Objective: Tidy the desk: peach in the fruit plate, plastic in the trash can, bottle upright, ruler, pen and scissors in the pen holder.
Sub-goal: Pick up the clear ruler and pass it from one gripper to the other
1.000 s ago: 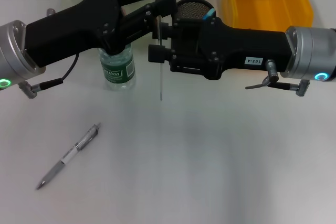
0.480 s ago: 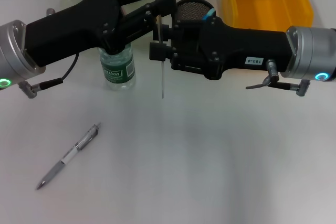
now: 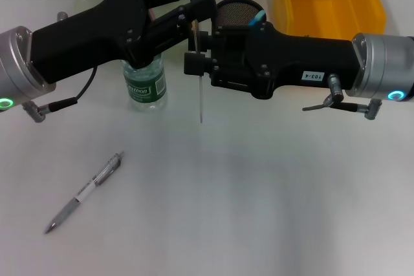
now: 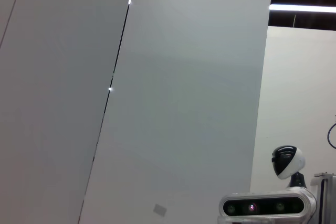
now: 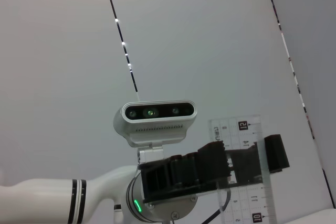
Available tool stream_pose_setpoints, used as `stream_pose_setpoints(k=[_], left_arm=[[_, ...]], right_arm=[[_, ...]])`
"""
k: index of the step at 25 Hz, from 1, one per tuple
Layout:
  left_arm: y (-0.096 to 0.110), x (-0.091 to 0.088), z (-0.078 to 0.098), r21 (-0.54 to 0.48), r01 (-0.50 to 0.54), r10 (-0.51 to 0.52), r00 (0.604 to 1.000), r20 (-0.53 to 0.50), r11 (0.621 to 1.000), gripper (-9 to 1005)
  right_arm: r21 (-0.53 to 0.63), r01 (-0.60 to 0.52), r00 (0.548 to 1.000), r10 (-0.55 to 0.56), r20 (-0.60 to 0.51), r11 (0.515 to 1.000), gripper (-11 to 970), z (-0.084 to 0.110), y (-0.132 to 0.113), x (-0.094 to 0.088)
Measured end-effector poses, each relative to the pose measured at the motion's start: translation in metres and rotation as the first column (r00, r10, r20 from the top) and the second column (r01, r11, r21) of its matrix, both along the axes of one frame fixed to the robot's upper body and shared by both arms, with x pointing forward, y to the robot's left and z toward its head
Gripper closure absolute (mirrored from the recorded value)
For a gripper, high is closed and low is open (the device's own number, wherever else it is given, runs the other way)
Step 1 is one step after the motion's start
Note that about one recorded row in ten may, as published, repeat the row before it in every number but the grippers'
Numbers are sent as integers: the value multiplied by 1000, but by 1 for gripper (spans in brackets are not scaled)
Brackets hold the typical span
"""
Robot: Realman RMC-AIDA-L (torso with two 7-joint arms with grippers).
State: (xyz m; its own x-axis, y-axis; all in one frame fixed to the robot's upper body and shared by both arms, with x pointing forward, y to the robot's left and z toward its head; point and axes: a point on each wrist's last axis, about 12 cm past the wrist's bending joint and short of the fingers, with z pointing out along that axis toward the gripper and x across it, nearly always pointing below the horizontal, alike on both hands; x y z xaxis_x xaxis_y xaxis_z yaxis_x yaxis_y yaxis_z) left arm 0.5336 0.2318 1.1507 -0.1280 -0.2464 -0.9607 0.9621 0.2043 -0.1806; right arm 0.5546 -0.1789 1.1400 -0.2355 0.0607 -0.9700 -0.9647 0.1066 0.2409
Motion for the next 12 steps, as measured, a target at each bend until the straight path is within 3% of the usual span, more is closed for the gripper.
stream_pose_setpoints(k=[12], left_arm=[[0, -2, -1, 2, 9, -9, 1000, 8, 1000, 594]], right_arm=[[3, -3, 1000, 3, -1, 1000, 552, -1, -1, -2]])
